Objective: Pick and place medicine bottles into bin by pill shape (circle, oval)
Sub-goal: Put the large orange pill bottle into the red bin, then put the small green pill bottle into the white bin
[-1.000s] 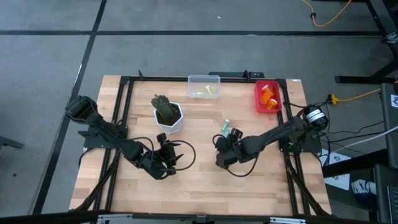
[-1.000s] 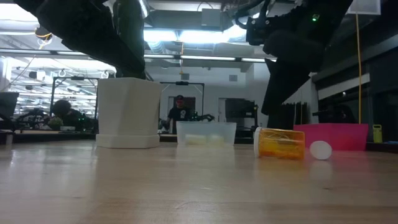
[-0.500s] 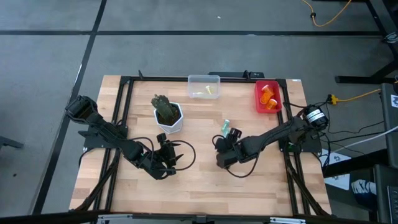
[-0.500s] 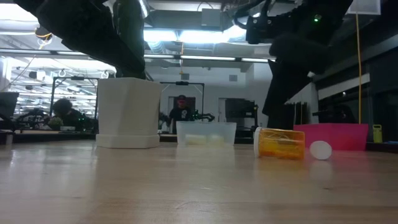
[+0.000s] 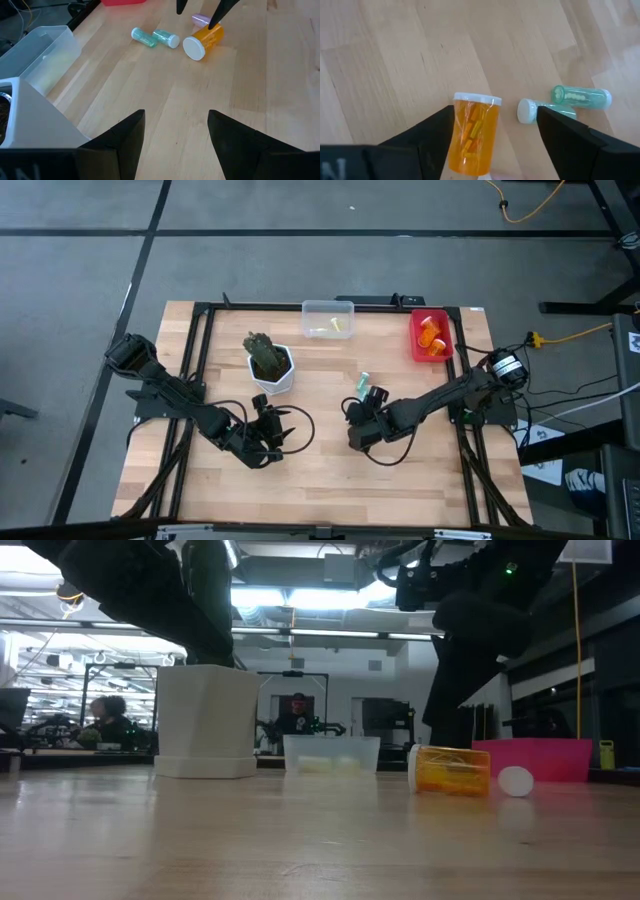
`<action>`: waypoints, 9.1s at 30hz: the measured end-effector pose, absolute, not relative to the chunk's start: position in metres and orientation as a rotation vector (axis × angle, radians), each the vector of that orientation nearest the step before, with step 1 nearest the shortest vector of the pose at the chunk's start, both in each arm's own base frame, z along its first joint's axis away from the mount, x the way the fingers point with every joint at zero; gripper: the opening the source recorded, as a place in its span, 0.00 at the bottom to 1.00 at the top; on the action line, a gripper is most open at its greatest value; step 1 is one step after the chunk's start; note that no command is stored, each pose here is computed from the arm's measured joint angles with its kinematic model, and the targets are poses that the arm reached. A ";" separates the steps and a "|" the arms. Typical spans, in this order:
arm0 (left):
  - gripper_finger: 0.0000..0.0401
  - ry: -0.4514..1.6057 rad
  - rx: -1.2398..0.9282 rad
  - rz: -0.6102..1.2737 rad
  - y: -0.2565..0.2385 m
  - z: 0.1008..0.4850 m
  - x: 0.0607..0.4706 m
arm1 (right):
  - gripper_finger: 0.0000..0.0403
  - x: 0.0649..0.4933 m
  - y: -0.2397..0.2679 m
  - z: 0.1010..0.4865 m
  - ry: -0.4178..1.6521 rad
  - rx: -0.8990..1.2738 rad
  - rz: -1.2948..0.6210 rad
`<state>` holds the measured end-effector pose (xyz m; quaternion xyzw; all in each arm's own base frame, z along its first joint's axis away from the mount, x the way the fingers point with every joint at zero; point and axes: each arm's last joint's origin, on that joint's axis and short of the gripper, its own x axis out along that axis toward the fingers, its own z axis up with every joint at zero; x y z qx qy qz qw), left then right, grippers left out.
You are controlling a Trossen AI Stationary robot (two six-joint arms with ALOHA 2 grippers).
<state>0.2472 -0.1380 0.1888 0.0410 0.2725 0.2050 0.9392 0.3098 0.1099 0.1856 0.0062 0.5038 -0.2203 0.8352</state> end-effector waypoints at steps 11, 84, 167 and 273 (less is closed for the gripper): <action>0.53 0.554 0.082 0.418 -0.138 0.189 0.247 | 0.81 0.309 0.111 0.185 1.092 0.048 -0.440; 0.53 0.553 0.082 0.417 -0.138 0.189 0.247 | 0.46 0.217 -0.045 0.264 1.226 0.020 -1.370; 0.53 0.554 0.088 0.415 -0.138 0.189 0.248 | 0.63 0.254 -0.073 0.167 1.064 0.214 -0.175; 0.53 0.559 0.113 0.409 -0.138 0.189 0.248 | 0.45 0.328 -0.181 0.242 0.670 0.281 -0.479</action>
